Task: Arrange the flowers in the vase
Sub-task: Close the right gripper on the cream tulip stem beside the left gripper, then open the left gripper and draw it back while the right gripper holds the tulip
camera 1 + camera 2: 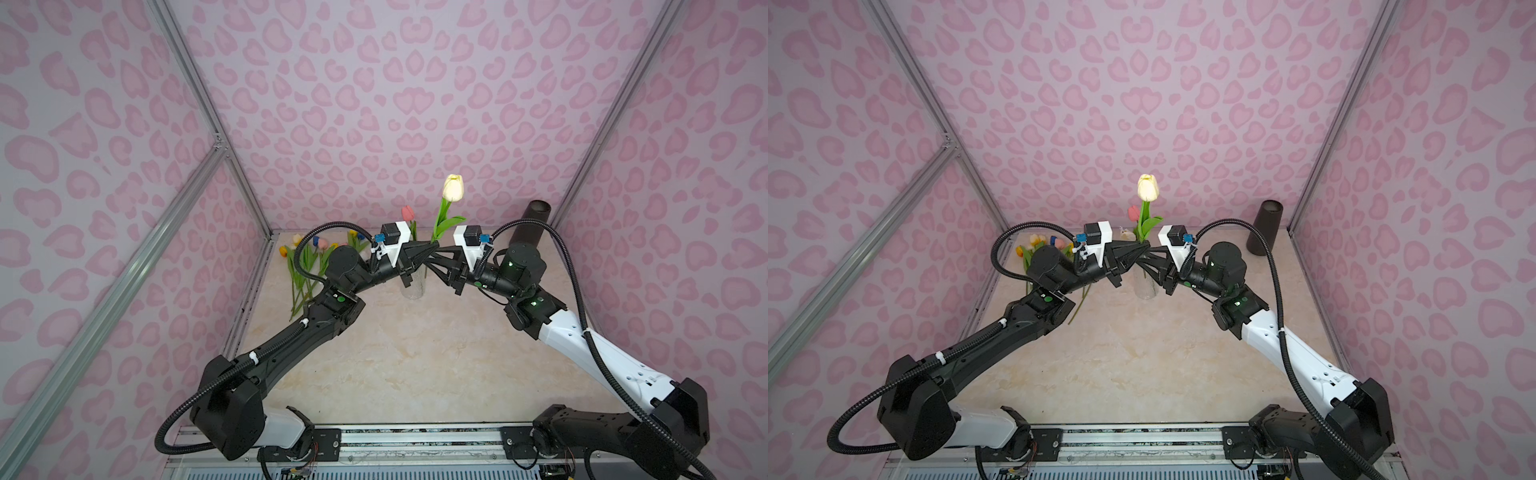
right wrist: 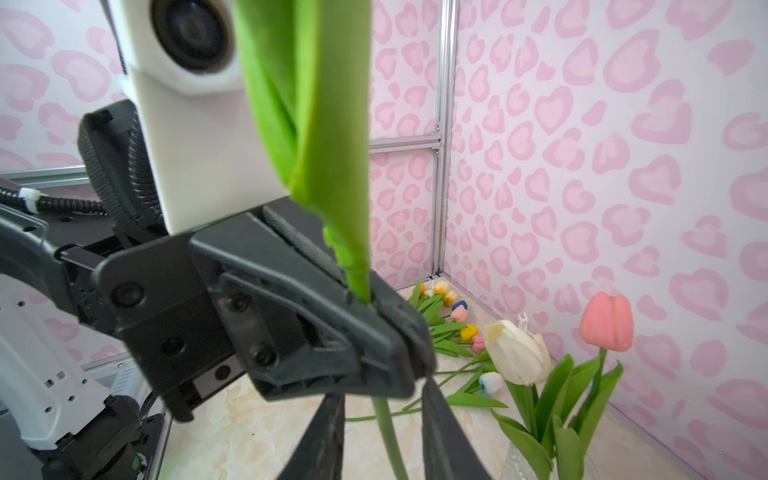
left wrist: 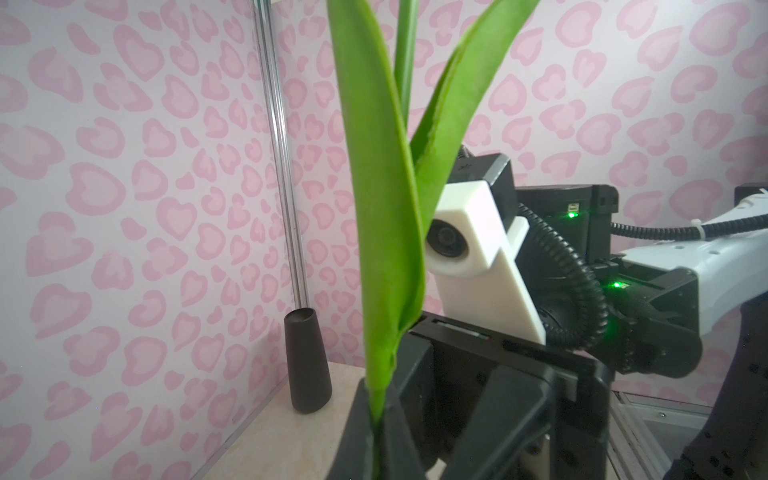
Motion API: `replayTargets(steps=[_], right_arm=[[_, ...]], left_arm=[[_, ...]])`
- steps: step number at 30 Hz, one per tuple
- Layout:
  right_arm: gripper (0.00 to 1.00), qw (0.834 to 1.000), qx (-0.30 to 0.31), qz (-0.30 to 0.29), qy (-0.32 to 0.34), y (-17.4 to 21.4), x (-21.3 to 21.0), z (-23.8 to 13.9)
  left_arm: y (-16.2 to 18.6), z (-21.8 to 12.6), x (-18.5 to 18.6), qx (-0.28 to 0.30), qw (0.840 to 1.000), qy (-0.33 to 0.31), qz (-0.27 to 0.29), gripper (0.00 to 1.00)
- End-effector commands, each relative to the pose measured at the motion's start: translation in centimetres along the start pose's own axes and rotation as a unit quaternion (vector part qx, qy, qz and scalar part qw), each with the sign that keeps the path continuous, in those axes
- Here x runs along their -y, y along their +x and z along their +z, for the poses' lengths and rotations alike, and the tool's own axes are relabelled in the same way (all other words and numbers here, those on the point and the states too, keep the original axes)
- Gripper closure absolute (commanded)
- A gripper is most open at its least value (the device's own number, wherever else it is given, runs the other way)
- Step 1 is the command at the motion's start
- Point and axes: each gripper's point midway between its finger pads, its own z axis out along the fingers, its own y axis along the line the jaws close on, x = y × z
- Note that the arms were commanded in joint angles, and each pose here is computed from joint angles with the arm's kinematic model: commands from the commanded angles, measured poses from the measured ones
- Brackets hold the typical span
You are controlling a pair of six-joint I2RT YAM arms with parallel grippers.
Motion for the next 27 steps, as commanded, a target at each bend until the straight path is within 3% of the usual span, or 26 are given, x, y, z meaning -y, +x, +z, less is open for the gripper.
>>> replayTargets(steps=[1,6,10,12,15,17,18,21,27], right_arm=[[0.87,1.0,0.014,-0.009,0.021,-0.7,0.5,-0.2],[0.99,0.999,0.012,-0.008,0.033,-0.6,0.9,-0.3],[1.0,0.999,0.013,-0.008,0.036,-0.6,1.0,-0.3],[1.0,0.999,0.014,-0.007,0.042,-0.6,1.2,-0.3],[1.0,0.998,0.017,-0.006,0.053,-0.7,1.7,-0.3],[1.0,0.998,0.015,-0.002,0.068,-0.6,2.3,-0.1],[1.0,0.997,0.016,-0.001,0.075,-0.7,2.6,-0.2],[1.0,0.996,0.018,-0.002,0.088,-0.7,3.1,-0.2],[1.0,0.994,0.023,-0.007,0.109,-0.8,4.1,-0.3]], left_arm=[[-1.4,0.0,0.5,0.024,1.0,0.011,0.01,0.97],[-1.6,0.1,0.2,0.027,1.0,0.008,0.005,0.96],[-1.7,0.0,-0.1,0.031,0.999,-0.005,0.004,0.9],[-1.8,-0.1,-0.2,0.033,0.999,-0.01,0.004,0.79],[-1.8,-0.3,-0.2,0.034,0.999,-0.015,0.006,0.55],[-2.0,-0.5,-0.3,0.036,0.999,-0.02,0.007,0.32],[-2.0,-0.6,-0.4,0.037,0.999,-0.025,0.007,0.26],[-2.3,-1.1,-0.5,0.039,0.998,-0.038,0.014,0.16],[-2.5,-3.3,-1.0,0.041,0.995,-0.088,0.035,0.15]])
